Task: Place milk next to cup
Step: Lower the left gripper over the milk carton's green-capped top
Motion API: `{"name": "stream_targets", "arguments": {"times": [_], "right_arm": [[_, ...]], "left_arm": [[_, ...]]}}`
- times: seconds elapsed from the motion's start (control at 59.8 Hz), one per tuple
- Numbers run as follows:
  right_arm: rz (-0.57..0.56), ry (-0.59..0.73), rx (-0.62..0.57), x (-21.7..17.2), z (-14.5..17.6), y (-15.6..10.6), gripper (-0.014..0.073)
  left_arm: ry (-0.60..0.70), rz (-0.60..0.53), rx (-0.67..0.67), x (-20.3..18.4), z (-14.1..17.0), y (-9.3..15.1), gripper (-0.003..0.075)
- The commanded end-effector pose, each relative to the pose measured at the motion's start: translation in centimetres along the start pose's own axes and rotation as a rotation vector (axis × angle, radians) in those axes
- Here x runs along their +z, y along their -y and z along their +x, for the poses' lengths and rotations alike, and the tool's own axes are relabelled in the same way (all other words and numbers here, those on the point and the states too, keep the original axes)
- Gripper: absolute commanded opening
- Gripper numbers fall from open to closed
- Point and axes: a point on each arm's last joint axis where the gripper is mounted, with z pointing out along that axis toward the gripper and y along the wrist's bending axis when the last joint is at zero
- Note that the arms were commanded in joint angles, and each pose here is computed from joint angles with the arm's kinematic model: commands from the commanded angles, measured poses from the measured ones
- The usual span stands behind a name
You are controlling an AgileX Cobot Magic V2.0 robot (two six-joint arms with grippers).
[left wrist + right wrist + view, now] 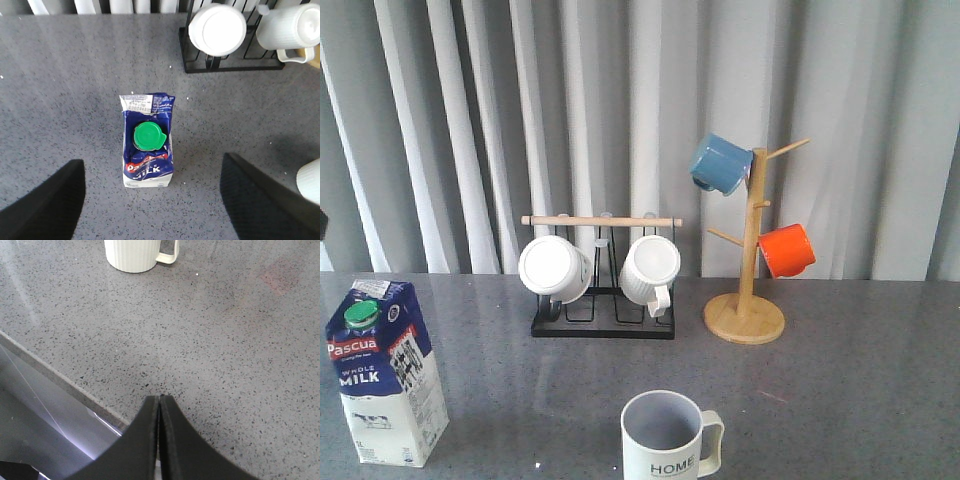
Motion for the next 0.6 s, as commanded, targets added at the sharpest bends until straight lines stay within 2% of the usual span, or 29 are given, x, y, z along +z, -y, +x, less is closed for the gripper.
{"name": "stream_targets", "arguments": {"times": [0.0,0.201,0.586], "right_arm": [[0.022,0.066,0.0,-0.4,-1.1,0.2,-0.0004],[0.022,0.066,0.0,-0.4,-1.1,0.2,-0.0004],[0.021,0.067,0.0,-0.4,-1.1,0.2,-0.0004]], "left_arm": [[0.024,0.03,-0.024,0.5,-0.7,0.2,0.0541],[-0.038,0.025,-0.031,3.3,-0.9,-0.3,0.0541],[-0.09,0.046,-0.012,5.7,-0.9,-0.5,0.0541]]}}
